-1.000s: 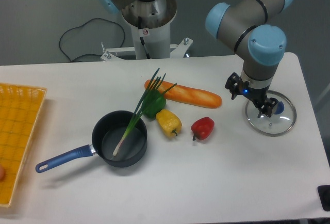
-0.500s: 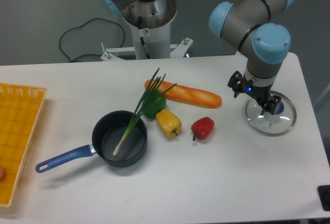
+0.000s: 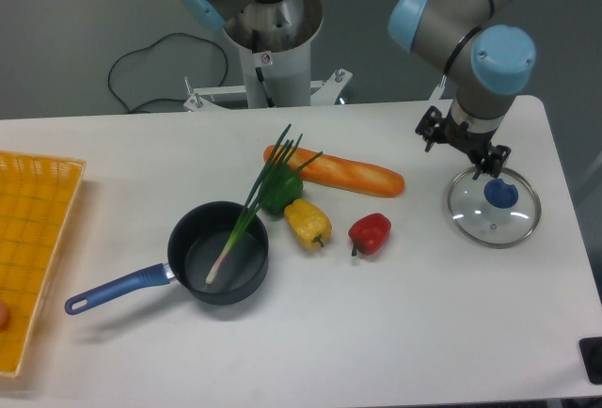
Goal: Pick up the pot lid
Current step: 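Raise the open gripper up and away from the glass lid's blue knob, then lower the open gripper back over the blue knob of the glass lid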
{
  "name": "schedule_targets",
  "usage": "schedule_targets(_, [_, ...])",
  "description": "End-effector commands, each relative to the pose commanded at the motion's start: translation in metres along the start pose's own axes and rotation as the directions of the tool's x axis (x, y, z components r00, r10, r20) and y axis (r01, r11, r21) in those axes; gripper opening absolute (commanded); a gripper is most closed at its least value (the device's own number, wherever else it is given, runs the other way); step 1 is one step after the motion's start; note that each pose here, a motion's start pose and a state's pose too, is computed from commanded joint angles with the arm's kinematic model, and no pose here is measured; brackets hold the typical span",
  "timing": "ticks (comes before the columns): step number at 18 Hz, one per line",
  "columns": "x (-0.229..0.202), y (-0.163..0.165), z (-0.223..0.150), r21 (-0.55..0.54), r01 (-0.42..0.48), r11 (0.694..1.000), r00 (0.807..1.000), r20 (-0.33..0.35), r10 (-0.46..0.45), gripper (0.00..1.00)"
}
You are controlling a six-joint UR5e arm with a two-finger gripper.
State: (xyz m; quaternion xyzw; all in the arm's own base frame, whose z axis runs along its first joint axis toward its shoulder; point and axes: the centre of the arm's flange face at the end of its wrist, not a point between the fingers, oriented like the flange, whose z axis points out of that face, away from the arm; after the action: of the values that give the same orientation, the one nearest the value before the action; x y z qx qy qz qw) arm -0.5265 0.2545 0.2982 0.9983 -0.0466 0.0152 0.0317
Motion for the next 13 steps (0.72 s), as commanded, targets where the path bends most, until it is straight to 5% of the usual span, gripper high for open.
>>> schedule_targets(13, [-0.048,0.030,0.019,0.029,0.060,0.998,0.998,0.011,-0.061,1.00])
